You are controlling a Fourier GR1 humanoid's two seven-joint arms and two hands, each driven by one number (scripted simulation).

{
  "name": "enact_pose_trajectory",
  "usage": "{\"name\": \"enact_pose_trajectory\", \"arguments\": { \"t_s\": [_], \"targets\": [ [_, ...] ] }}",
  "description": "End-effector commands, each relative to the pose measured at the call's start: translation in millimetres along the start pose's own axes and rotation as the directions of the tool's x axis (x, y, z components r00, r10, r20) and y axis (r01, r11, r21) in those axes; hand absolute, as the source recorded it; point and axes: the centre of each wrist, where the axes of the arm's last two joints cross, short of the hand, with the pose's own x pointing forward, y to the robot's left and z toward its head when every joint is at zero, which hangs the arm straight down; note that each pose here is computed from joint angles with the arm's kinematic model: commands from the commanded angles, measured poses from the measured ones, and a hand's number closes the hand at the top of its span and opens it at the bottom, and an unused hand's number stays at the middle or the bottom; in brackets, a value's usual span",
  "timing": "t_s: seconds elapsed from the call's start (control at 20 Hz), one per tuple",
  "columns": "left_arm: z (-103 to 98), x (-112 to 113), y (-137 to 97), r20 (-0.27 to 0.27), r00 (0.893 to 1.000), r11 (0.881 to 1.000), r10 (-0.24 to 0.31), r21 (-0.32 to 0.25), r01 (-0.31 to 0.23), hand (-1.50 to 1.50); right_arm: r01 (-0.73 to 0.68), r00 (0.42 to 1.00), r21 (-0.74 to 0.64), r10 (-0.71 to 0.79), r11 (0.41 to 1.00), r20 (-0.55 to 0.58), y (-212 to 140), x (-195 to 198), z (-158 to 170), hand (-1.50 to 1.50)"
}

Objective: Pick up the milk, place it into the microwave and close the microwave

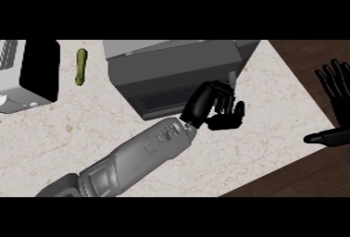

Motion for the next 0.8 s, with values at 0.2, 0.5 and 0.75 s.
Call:
{"name": "enact_pose_trajectory", "arguments": {
  "t_s": [0.2, 0.5, 0.75],
  "targets": [
    [-28.7, 19.2, 14.2, 0.020, 1.000, 0.998, -0.017, 0.061, 0.016, 1.50, 0.077, 0.992, 0.112, -0.087, 0.991, 0.088, 3.5, 14.8, -28.0, -1.50],
    [-37.0, 25.7, 18.0, 0.019, 1.000, 0.996, -0.014, 0.091, 0.012, 1.50, 0.130, 0.984, 0.218, -0.152, 0.967, 0.088, 15.8, 22.3, -47.5, -1.50],
    [-38.9, 29.2, 17.4, 0.038, 0.999, 0.994, -0.012, 0.110, 0.008, 1.50, 0.136, 0.986, 0.283, -0.156, 0.949, 0.052, 18.8, 29.5, -55.4, -1.50]
  ]
}}
